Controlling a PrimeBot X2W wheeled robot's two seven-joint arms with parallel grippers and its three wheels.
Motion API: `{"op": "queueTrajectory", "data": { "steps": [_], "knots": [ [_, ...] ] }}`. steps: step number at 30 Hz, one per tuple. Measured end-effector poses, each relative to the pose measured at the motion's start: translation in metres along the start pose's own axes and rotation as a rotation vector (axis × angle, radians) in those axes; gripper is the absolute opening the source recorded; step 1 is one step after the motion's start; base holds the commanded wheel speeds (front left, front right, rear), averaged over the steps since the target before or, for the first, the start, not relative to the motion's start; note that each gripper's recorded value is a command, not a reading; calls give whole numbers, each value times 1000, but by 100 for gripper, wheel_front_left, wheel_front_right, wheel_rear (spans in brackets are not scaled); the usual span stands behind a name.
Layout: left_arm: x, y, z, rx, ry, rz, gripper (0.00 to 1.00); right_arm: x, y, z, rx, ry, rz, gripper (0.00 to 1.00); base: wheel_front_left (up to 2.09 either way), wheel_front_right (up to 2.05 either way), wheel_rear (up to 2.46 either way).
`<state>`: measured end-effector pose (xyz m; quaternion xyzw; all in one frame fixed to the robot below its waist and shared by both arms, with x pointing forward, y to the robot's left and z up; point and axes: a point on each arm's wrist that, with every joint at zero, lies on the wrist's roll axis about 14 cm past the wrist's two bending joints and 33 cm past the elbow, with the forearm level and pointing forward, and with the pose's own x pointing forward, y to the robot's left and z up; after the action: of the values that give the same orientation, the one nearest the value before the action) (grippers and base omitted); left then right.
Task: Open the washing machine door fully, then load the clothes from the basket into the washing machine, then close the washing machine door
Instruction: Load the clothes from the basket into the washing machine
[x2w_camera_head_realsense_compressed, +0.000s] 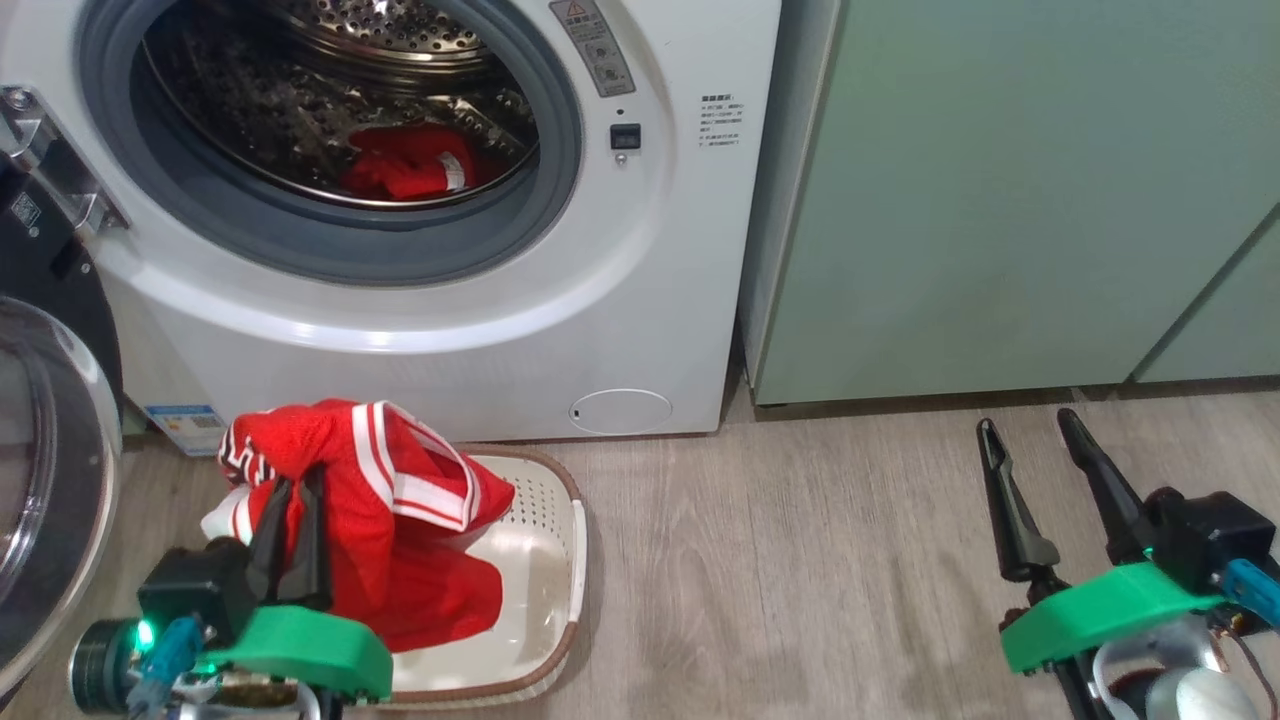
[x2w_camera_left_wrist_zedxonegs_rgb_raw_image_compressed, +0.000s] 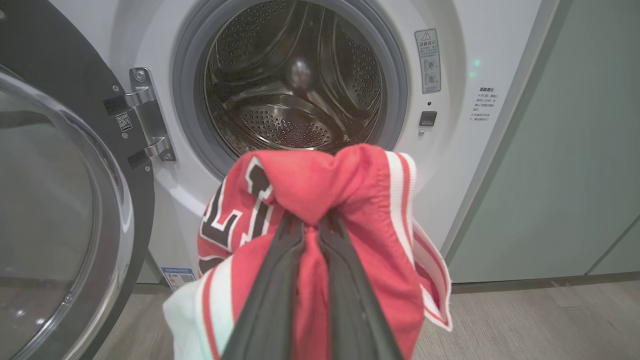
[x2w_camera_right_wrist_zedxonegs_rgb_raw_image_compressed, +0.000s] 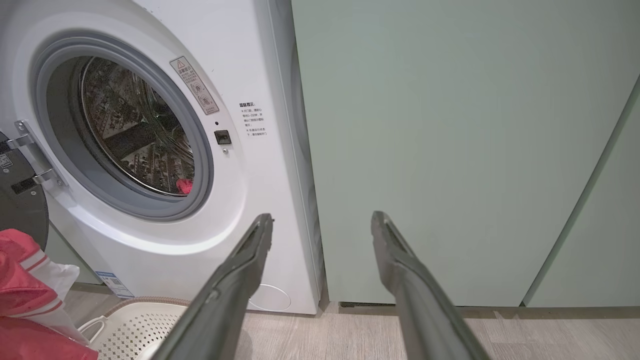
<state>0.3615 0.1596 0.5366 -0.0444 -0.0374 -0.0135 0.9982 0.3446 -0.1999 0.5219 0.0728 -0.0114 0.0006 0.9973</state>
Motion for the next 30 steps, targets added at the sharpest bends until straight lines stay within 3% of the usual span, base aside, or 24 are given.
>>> {"op": "queueTrajectory", "data": {
  "steps": [22, 30],
  "knots": [
    [5, 1, -11, -6, 33, -2, 0, 5, 1, -3, -2, 10, 2, 100, 0, 0, 0],
    [64, 1, -27, -36, 56, -21, 0, 32, 5, -12, -6, 30, 16, 100, 0, 0, 0]
  ]
}}
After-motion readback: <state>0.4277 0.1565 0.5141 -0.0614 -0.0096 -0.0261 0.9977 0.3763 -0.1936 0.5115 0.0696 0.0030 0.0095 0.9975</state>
